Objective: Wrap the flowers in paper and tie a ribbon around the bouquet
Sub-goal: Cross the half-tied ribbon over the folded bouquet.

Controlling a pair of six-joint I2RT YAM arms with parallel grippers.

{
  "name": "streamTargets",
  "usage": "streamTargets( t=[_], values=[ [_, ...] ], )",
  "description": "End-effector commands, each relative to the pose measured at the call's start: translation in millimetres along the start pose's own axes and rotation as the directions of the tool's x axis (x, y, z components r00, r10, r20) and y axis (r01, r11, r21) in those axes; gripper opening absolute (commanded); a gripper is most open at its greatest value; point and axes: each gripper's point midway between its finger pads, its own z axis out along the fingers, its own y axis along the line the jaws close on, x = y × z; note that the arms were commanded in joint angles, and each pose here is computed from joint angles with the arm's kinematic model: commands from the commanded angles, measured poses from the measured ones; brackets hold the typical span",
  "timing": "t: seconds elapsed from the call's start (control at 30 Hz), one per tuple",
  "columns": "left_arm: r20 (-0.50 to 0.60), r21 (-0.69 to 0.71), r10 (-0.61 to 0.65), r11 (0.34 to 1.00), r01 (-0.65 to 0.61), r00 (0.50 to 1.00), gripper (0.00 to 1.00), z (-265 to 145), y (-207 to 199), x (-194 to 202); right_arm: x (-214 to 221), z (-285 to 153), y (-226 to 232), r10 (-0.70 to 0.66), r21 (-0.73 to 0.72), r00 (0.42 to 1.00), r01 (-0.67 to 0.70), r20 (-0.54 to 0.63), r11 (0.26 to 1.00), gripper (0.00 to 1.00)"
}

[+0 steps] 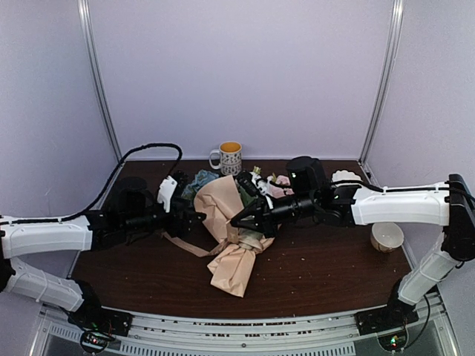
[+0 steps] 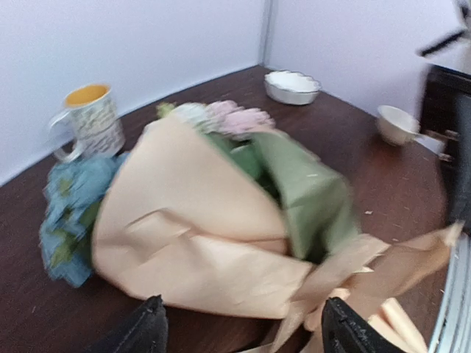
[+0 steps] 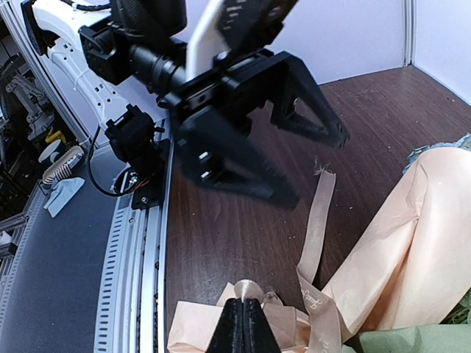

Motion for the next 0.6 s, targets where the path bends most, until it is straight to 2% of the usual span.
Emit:
streamTargets(
  t=[0.0, 0.07, 0.17, 0.4, 0.57],
  values=[
    [-0.047, -0.417, -0.344, 0.860, 0.294, 0.938, 0.75, -34, 101, 43, -2, 1, -4, 0.010, 0.011, 1.000, -0.010, 0.011, 1.000, 0.00],
    [-0.040, -0.541, -0.454, 0.759, 0.362, 0.890, 0.75, -53, 139, 72, -1, 2, -5, 0.013, 0.012, 1.000, -0.013, 0.010, 1.000, 0.00],
    [-0.074, -0.597, -0.537, 0.699, 0.394, 0.841, 0.79, -61, 158, 109, -1, 3, -6, 0.022, 0.015, 1.000, -0.022, 0.003, 1.000, 0.00],
    [-0.244, -0.581, -0.591, 0.724, 0.372, 0.769, 0.76, -32, 155, 162, 0, 4, -7, 0.028, 0.015, 1.000, -0.028, -0.008, 1.000, 0.00],
    [-0.255, -0.522, -0.558, 0.767, 0.373, 0.790, 0.71, -12, 156, 161, 3, 5, -9, 0.036, 0.024, 0.999, -0.036, -0.020, 0.999, 0.00]
  ],
)
